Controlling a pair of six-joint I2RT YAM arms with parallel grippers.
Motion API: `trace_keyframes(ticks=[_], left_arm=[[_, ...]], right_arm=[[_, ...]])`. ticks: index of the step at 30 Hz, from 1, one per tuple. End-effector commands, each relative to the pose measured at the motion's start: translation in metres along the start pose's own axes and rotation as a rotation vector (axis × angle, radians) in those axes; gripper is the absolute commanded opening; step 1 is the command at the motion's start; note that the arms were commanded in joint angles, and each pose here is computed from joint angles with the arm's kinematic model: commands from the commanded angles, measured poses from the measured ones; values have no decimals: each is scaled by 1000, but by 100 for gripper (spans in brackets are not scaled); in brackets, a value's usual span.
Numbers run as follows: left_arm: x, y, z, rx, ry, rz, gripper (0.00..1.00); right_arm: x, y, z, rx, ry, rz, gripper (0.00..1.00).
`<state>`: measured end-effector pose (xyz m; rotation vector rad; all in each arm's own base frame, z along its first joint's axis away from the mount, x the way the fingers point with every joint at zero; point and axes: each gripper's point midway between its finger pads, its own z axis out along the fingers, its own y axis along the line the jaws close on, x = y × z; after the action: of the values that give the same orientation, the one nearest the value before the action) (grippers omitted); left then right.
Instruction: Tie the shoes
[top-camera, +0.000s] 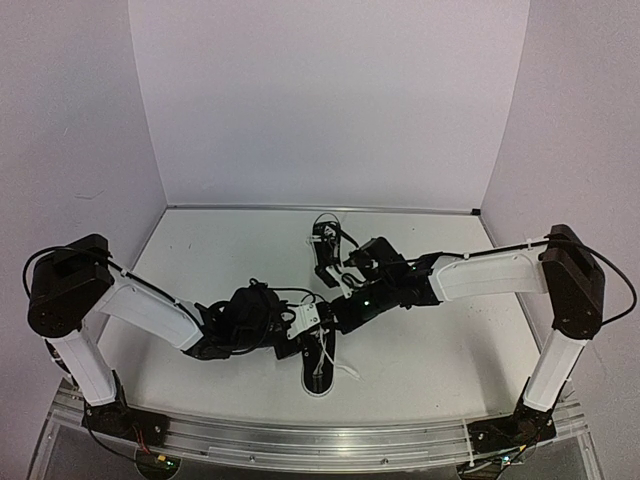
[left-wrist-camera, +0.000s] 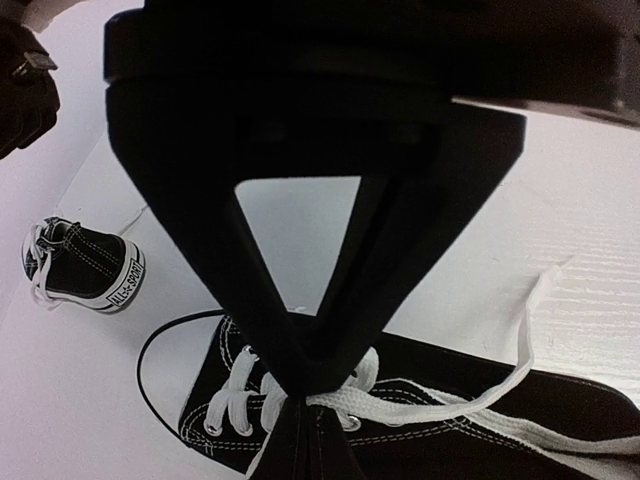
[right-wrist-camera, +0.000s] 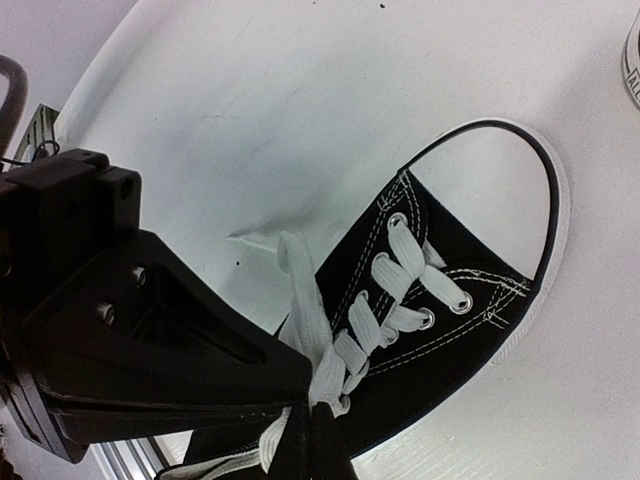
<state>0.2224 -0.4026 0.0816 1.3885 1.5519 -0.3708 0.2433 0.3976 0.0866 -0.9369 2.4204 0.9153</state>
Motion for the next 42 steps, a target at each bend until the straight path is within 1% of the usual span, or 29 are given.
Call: trace_keyframes(ticks=[1,7,10,18,22,29,31,33,35,37,42], left_arm=[[-5,5,5,-21,-36,-50,0],[0,1,10,-13,-59,-82,0],[5,3,10,-23,-74,-121,0],[10,3,11,-24,-104,-168,0],[13,1,11,-19,-99,-166,0],[18,-2,11,-9,-75,-141,0],[19,-2,11,-6,-68,-133,0],[19,-2,11,-4,-61,-128,0],[18,-2,12,-4,-60,-122,0],[17,-2,12,-4,-61,-119,0],[14,-2,13,4,-64,-110,0]], right_arm=[[-14,14,-7,-54,-50,-2,0],[-15,20,-1,-106,-50,22,0],[-13,23,1,-126,-47,32,0],[3,24,3,-159,-8,56,0],[-4,20,-11,-142,-45,52,12],[-30,-1,-58,-91,-163,75,38],[-33,-13,-62,-59,-175,93,38],[-30,-24,-57,-27,-163,112,36],[-24,-29,-46,-23,-120,119,31],[-18,-28,-36,-53,-87,126,25],[-9,-24,-20,-116,-39,144,22]])
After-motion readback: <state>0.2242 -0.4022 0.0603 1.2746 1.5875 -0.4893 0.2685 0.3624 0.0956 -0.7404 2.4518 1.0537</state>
